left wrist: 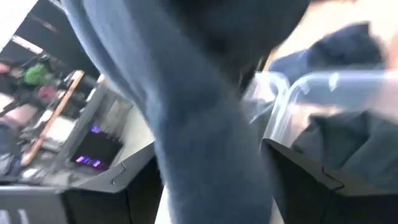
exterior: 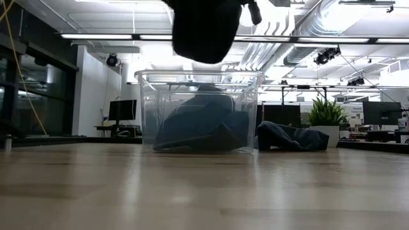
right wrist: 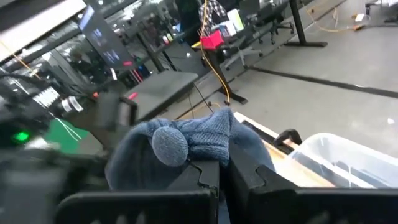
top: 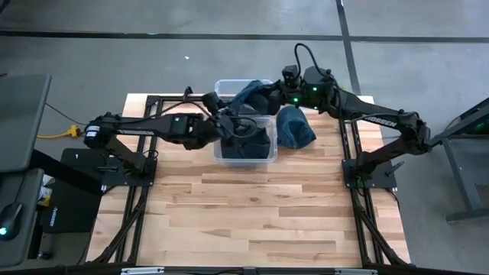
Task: Pick & Place hat
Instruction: Put the bottom dark blue cap into the bottom transparent bin
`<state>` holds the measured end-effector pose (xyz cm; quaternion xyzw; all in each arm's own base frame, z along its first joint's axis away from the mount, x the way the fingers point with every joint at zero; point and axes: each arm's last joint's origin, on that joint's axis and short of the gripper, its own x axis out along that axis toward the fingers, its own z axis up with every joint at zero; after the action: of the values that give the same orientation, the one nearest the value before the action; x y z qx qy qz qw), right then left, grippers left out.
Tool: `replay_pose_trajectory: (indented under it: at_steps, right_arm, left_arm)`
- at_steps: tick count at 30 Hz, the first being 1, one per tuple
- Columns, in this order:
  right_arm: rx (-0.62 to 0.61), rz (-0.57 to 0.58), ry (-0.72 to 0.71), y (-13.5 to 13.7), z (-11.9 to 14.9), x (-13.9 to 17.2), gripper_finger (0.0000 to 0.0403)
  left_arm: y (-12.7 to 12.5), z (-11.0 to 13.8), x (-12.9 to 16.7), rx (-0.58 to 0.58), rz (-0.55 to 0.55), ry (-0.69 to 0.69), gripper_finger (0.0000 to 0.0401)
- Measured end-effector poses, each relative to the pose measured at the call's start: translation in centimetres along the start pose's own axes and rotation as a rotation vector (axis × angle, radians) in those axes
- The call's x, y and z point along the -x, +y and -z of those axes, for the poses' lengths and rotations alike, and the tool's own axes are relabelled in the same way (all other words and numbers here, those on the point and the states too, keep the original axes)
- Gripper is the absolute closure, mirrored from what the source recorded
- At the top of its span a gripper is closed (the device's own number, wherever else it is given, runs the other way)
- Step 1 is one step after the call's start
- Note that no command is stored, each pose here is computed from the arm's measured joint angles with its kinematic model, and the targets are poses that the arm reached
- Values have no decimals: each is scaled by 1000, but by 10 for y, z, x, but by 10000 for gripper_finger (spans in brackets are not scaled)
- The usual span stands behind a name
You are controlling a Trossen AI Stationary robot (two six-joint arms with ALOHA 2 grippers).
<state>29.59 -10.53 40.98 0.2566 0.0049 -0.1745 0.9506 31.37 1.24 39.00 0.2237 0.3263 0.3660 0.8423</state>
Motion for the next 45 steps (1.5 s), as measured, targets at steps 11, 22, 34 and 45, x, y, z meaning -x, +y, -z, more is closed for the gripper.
replay_pose_trajectory:
  at_steps: [11,22,34,45]
  right_arm:
    - [21,14,-1,3,-6,14,403]
    - [21,1,-10,4,-7,16,403]
    - [51,-2,5,4,-7,18,403]
    - [131,-54,22,6,-7,19,356]
  left_arm:
    - [-6,-3,-6,23,-47,-1,166]
    - [-7,-4,-7,66,-35,-11,292]
    - [-8,-4,-7,87,11,-15,393]
    - [-11,2,-7,41,72,27,395]
